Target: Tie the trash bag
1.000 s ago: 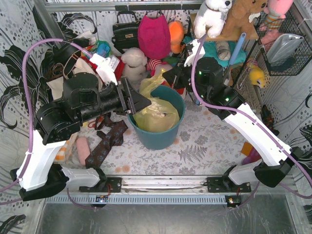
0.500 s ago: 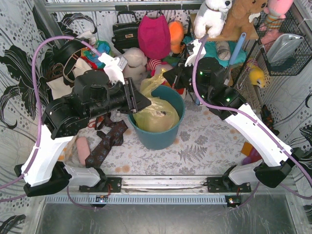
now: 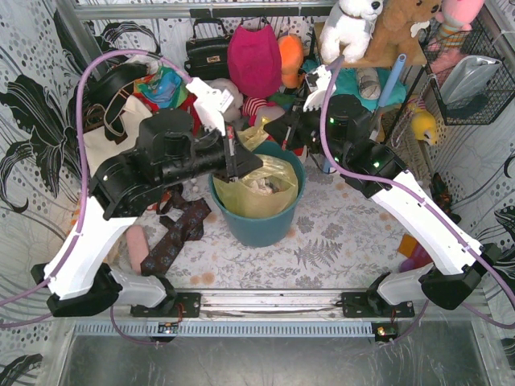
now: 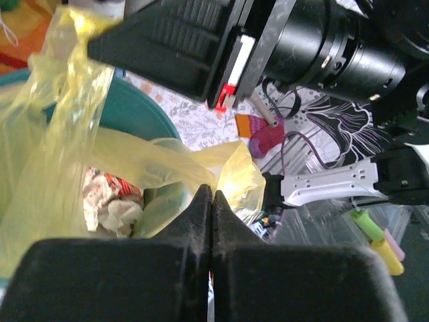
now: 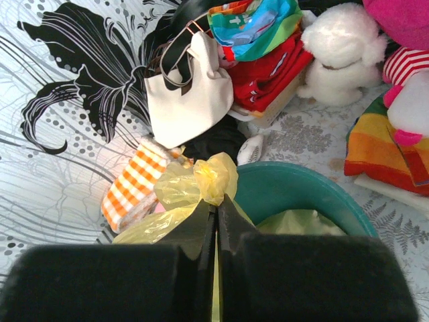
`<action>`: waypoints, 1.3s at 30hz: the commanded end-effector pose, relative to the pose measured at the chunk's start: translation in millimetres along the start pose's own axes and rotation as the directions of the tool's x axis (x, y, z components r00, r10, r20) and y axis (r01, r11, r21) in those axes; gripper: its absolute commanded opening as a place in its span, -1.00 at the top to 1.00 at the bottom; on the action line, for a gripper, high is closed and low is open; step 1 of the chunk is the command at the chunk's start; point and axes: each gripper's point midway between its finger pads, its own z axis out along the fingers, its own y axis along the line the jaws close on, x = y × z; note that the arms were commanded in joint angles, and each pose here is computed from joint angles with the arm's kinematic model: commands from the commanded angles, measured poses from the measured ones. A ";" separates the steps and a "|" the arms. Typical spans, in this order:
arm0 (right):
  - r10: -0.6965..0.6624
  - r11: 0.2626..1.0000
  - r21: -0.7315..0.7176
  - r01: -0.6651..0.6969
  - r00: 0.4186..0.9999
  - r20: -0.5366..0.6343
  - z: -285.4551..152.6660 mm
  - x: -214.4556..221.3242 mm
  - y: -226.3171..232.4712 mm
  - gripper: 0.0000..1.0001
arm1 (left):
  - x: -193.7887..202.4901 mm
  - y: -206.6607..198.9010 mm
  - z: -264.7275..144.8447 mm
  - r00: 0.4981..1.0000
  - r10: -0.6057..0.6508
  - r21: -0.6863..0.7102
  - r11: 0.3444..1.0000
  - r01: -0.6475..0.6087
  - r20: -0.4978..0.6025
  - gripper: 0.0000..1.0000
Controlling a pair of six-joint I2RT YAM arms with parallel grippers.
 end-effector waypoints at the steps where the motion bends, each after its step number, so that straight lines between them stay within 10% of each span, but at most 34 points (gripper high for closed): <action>1: 0.043 0.997 -0.062 -0.042 0.999 0.004 -10.0 -11.7 16.9 1.00 | -27.4 -13.0 15.8 0.985 0.135 0.064 0.988 -0.142 0.107 1.00; 17: 0.084 0.996 -0.045 -0.083 0.996 0.025 -46.6 -20.5 18.8 1.00 | -52.9 43.6 39.3 0.925 0.299 -0.221 0.943 -0.249 0.236 1.00; 39: 0.123 0.979 -0.170 -0.115 0.992 0.036 -50.7 -31.9 45.2 1.00 | -72.1 48.8 31.0 0.880 0.356 -0.275 0.921 -0.275 0.313 1.00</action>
